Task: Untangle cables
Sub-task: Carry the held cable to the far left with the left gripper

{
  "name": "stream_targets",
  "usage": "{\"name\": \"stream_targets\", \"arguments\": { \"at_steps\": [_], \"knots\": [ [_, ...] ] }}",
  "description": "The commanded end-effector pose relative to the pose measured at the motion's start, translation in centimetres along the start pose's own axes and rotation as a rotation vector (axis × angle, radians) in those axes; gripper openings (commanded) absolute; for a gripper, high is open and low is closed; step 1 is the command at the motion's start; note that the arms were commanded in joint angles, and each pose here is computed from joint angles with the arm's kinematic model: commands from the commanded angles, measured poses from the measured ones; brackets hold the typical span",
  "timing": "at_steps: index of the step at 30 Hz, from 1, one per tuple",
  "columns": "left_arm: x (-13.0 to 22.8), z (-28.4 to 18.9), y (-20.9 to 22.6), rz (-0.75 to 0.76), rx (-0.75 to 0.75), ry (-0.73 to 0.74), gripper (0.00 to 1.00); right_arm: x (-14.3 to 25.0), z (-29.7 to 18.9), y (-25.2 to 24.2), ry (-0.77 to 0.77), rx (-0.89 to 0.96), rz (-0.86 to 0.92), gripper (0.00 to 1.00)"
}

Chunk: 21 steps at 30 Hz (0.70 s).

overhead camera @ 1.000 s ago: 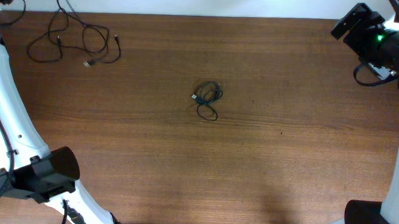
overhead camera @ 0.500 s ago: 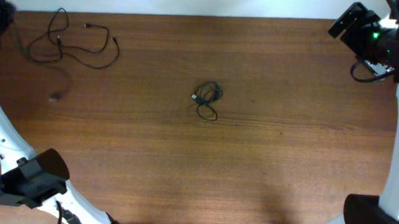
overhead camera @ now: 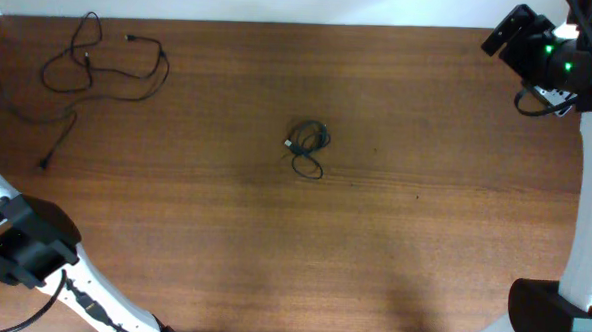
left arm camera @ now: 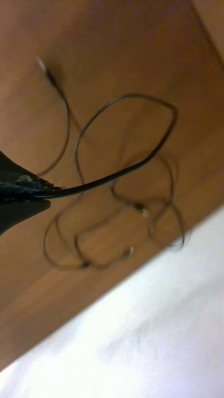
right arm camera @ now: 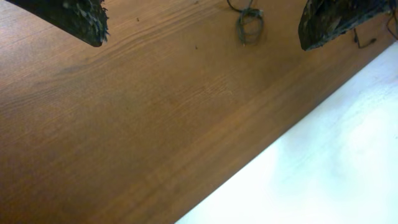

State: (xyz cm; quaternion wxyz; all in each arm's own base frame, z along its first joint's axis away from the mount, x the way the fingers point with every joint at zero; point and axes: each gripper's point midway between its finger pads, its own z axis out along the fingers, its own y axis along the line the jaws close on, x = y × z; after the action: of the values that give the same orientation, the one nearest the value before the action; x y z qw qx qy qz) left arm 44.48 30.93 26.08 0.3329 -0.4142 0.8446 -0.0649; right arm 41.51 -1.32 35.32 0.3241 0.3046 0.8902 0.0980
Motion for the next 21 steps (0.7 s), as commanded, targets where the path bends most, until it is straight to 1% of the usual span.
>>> {"name": "stream_targets", "arguments": {
  "at_steps": [1, 2, 3, 4, 5, 6, 9, 10, 11, 13, 14, 16, 18, 21],
  "knots": [
    [-0.5, 0.3, 5.5, -0.017, -0.282, -0.037, 0.12, -0.3, -0.2, -0.1, -0.010, 0.002, 0.000, 0.98],
    [-0.5, 0.9, 6.5, -0.017, -0.327, -0.034, 0.29, -0.3, -0.2, -0.1, -0.010, 0.002, 0.000, 0.98],
    [-0.4, 1.5, 6.8, -0.018, -0.331, -0.025, 0.41, -0.3, -0.2, -0.1, -0.010, 0.002, 0.000, 0.98],
    [-0.1, 2.2, 7.1, -0.019, -0.335, -0.013, 0.56, -0.3, -0.2, -0.1, -0.010, 0.002, 0.000, 0.98],
    [0.1, 2.8, 7.3, -0.002, -0.338, 0.000, 0.78, -0.3, -0.2, -0.1, -0.009, 0.002, 0.000, 0.98],
    [0.3, 3.3, 7.5, 0.004, -0.341, 0.011, 0.98, -0.2, -0.2, -0.1, -0.007, 0.003, 0.000, 0.98],
    [0.5, 3.8, 7.7, 0.003, -0.343, 0.021, 0.99, 0.0, -0.2, -0.3, 0.000, 0.008, 0.000, 0.98],
    [0.7, 3.9, 7.4, 0.001, -0.322, 0.031, 0.99, 0.0, -0.2, -0.3, 0.000, 0.008, 0.000, 0.98],
    [1.1, 4.2, 6.4, -0.004, -0.265, 0.055, 0.96, 0.0, -0.2, -0.1, 0.003, 0.001, 0.001, 0.98],
    [2.5, 5.0, 3.7, -0.018, -0.105, 0.124, 0.89, 0.1, -0.2, 0.0, 0.009, -0.008, 0.004, 0.98],
    [3.5, 5.6, 2.7, -0.024, -0.047, 0.169, 0.84, 0.1, -0.2, 0.1, 0.011, -0.012, 0.004, 0.98],
    [5.5, 7.0, 1.9, -0.025, -0.031, 0.244, 0.84, 0.2, -0.2, 0.1, 0.011, -0.011, 0.004, 0.98],
    [7.8, 9.0, 1.2, 0.020, -0.031, 0.320, 0.84, 0.1, -0.2, 0.1, 0.011, -0.011, 0.004, 0.98],
    [11.7, 13.5, -0.4, 0.073, -0.029, 0.424, 0.84, 0.1, -0.2, 0.1, 0.009, -0.013, 0.004, 0.98]
  ]
}}
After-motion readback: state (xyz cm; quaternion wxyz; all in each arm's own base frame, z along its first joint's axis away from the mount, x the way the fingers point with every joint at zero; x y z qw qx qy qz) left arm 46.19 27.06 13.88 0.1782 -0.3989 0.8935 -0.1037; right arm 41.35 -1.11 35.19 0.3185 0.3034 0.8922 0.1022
